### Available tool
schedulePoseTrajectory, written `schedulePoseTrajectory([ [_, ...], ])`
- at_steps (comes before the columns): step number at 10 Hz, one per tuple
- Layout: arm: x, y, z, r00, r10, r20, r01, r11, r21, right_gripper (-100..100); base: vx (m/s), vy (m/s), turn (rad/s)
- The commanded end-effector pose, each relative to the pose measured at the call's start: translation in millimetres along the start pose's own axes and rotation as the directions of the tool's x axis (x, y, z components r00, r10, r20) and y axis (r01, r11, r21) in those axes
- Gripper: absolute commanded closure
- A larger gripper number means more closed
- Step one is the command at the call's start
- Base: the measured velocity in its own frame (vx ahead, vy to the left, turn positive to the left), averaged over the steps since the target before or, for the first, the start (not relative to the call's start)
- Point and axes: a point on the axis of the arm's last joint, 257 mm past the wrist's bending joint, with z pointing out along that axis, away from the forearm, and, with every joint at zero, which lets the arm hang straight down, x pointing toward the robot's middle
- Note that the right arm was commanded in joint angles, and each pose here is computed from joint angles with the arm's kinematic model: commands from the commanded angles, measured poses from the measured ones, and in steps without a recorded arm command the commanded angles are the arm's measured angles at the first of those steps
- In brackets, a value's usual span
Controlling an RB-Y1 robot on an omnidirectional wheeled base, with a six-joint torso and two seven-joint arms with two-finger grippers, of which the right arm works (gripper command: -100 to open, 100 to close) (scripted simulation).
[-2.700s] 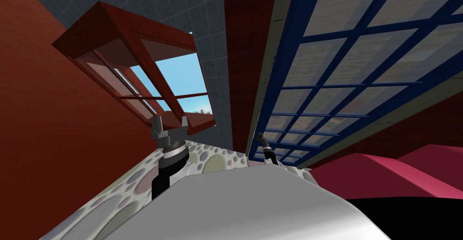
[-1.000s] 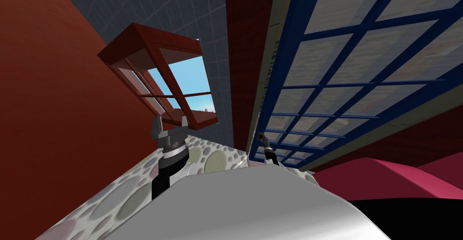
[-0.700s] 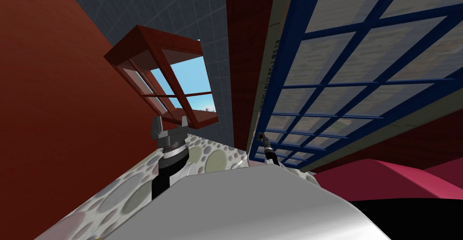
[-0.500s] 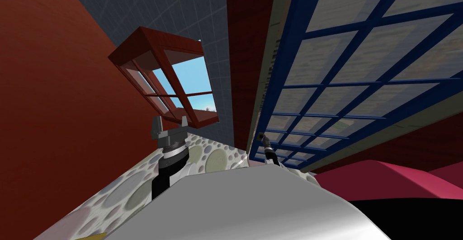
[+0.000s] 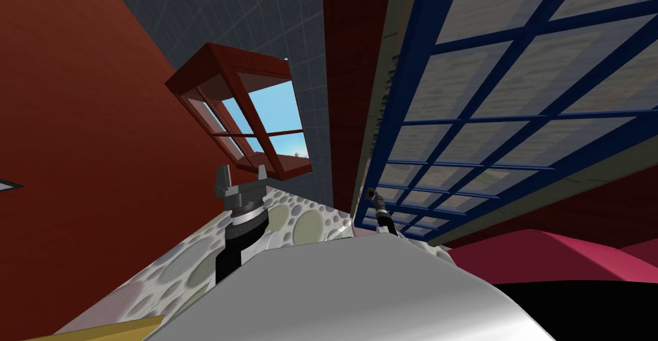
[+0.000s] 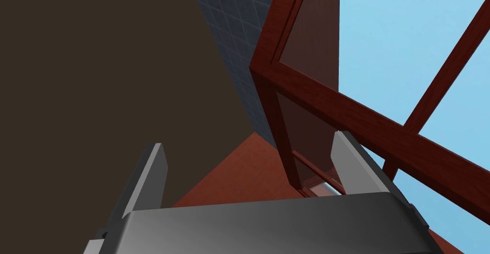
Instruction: Pull the door open
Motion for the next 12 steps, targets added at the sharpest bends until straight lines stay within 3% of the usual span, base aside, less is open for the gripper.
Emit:
schedulePoseTrajectory([
  [1,17.4,3.1,0.0,0.999,0.030,-0.022,-0.030,1.000,-0.008,100,-0.015,-0.005,-0.003],
  [4,17.4,3.1,0.0,0.999,0.030,-0.022,-0.030,1.000,-0.008,100,0.001,0.000,-0.002],
  [6,14.5,2.9,-0.4,0.994,0.109,-0.013,-0.109,0.994,-0.007,100,-0.038,-0.009,0.076],
  [8,14.5,2.9,-0.4,0.992,0.126,-0.013,-0.126,0.992,-0.007,100,-0.033,-0.016,0.010],
  [9,13.0,2.8,-0.6,0.985,0.171,-0.009,-0.171,0.985,-0.007,100,-0.024,-0.007,0.075],
  [12,13.0,2.8,-0.6,0.985,0.173,-0.009,-0.173,0.985,-0.007,100,-0.011,0.000,0.011],
])
